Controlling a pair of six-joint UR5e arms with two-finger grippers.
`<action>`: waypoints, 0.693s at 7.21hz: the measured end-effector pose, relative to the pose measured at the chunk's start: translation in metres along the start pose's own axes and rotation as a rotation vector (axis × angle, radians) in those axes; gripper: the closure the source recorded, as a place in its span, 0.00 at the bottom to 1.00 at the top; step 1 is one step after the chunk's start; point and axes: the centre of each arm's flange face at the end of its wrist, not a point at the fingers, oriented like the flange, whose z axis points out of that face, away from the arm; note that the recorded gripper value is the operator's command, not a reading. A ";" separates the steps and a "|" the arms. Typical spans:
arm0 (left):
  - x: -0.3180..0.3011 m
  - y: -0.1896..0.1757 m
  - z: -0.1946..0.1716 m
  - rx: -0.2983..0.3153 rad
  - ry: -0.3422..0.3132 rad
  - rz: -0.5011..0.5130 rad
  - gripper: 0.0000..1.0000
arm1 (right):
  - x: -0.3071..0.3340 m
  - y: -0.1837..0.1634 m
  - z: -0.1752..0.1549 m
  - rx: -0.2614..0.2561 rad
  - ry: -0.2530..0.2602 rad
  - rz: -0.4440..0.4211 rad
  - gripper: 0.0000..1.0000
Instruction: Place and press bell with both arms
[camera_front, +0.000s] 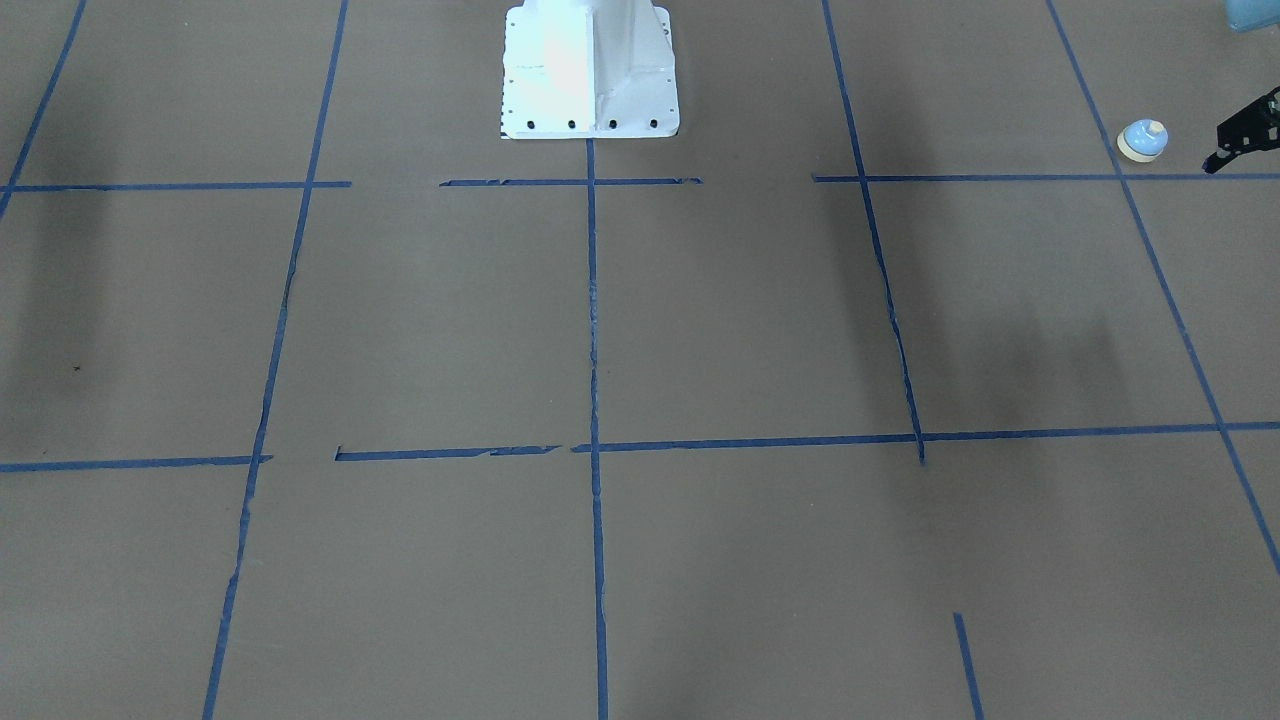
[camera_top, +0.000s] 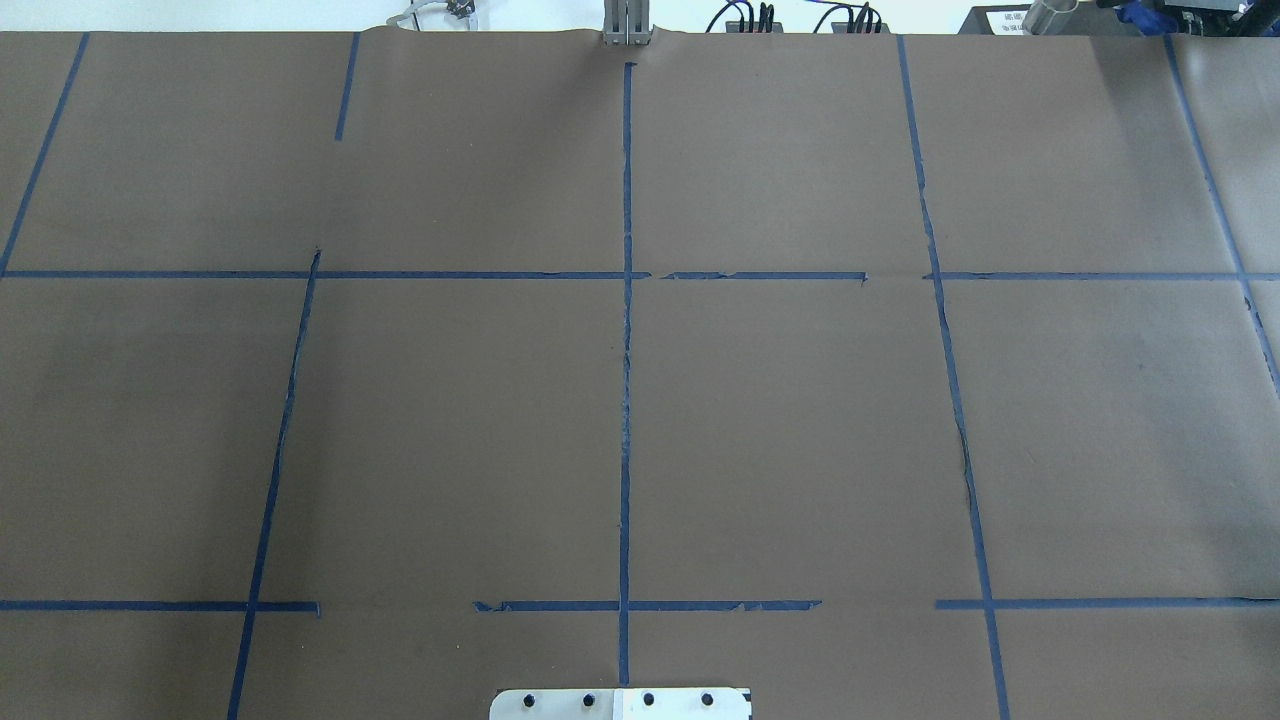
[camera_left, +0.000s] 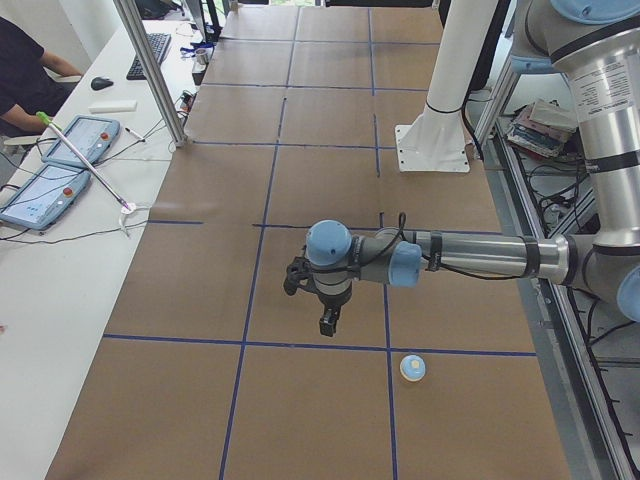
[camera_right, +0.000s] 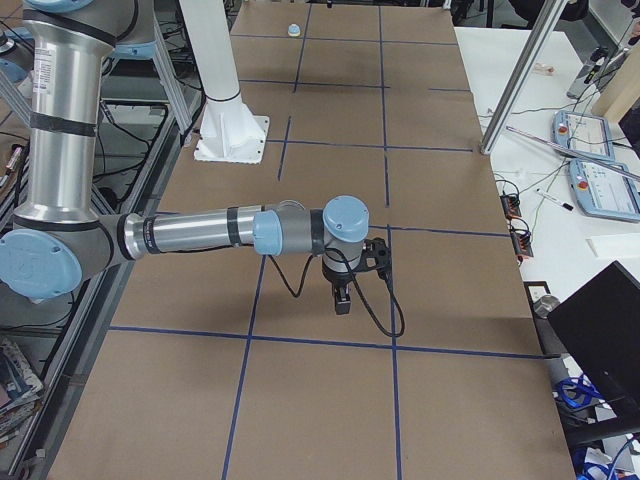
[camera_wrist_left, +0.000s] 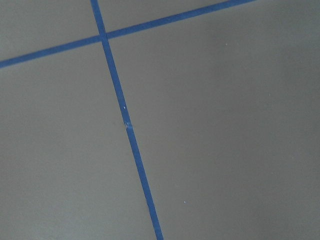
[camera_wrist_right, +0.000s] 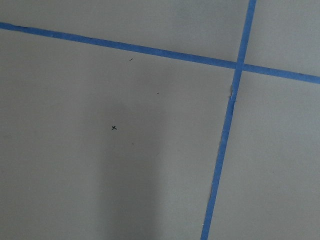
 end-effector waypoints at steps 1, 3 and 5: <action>0.001 0.025 0.013 0.010 -0.003 -0.057 0.00 | 0.000 0.000 0.000 0.000 -0.002 0.002 0.00; -0.014 0.064 0.056 0.004 -0.002 -0.125 0.00 | 0.000 0.000 0.001 -0.002 -0.005 0.003 0.00; -0.019 0.085 0.097 -0.025 0.011 -0.215 0.00 | 0.001 0.000 0.002 -0.003 -0.005 0.003 0.00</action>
